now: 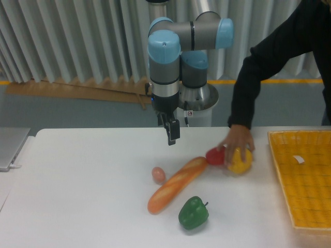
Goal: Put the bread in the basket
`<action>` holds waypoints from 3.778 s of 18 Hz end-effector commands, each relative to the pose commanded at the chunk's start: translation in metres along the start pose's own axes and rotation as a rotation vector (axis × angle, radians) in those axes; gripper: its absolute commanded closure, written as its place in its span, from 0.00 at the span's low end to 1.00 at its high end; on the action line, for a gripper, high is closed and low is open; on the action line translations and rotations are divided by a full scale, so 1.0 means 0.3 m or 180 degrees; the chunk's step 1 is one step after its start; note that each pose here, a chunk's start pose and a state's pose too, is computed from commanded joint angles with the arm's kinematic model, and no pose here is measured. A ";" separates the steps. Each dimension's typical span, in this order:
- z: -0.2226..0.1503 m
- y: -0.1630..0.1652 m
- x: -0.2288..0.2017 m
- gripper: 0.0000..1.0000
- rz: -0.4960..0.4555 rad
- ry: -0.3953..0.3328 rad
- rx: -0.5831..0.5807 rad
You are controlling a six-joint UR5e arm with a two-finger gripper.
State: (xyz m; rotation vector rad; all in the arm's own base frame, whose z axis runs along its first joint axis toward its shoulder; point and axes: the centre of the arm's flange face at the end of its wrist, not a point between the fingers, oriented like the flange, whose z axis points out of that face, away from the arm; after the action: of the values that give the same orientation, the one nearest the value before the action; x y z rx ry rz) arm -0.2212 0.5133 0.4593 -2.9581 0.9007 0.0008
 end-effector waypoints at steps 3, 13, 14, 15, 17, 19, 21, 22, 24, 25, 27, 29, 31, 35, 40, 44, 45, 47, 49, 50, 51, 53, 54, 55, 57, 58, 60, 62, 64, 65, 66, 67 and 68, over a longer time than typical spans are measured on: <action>0.002 0.000 -0.002 0.00 0.0005 -0.0003 -0.0009; 0.000 0.020 -0.014 0.00 -0.0028 -0.0055 -0.0055; 0.002 0.022 -0.017 0.00 -0.0033 -0.0051 -0.0056; 0.000 0.023 -0.016 0.00 -0.0038 -0.0056 -0.0055; 0.003 0.022 -0.017 0.00 -0.0038 -0.0051 -0.0056; -0.001 0.030 -0.020 0.00 -0.0072 -0.0056 -0.0055; -0.003 0.032 -0.023 0.00 -0.0096 -0.0061 -0.0053; 0.000 0.032 -0.024 0.00 -0.0101 -0.0057 -0.0055; 0.002 0.031 -0.025 0.00 -0.0102 -0.0052 -0.0056; 0.002 0.031 -0.025 0.00 -0.0116 -0.0052 -0.0056; 0.002 0.031 -0.025 0.00 -0.0175 -0.0053 -0.0056; 0.002 0.031 -0.025 0.00 -0.0184 -0.0053 -0.0056; 0.005 0.031 -0.027 0.00 -0.0185 -0.0048 -0.0057; 0.005 0.032 -0.027 0.00 -0.0185 -0.0050 -0.0062; 0.005 0.041 -0.033 0.00 -0.0204 -0.0049 -0.0058; 0.000 0.043 -0.034 0.00 -0.0204 -0.0058 -0.0055; -0.001 0.043 -0.034 0.00 -0.0204 -0.0058 -0.0055; 0.000 0.043 -0.034 0.00 -0.0204 -0.0058 -0.0055; -0.001 0.053 -0.039 0.00 -0.0223 -0.0059 -0.0055; -0.001 0.053 -0.039 0.00 -0.0223 -0.0059 -0.0055; -0.001 0.053 -0.039 0.00 -0.0223 -0.0059 -0.0055; -0.001 0.053 -0.039 0.00 -0.0223 -0.0059 -0.0055; -0.001 0.053 -0.039 0.00 -0.0223 -0.0059 -0.0055; 0.004 0.053 -0.040 0.00 -0.0224 -0.0050 -0.0058; 0.002 0.053 -0.041 0.00 -0.0224 -0.0054 -0.0057; 0.002 0.053 -0.041 0.00 -0.0224 -0.0054 -0.0057; -0.001 0.058 -0.042 0.00 -0.0233 -0.0059 -0.0055; 0.002 0.060 -0.045 0.00 -0.0238 -0.0055 -0.0057; 0.001 0.065 -0.048 0.00 -0.0248 -0.0055 -0.0057; 0.001 0.073 -0.050 0.00 -0.0262 -0.0056 -0.0057; 0.003 0.078 -0.055 0.00 -0.0258 -0.0052 -0.0059; 0.000 0.082 -0.056 0.00 -0.0248 -0.0059 -0.0052; -0.003 0.087 -0.060 0.00 -0.0257 -0.0065 -0.0051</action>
State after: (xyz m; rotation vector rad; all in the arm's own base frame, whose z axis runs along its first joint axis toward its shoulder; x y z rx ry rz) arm -0.2507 0.5016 0.4592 -3.0012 0.7819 0.0350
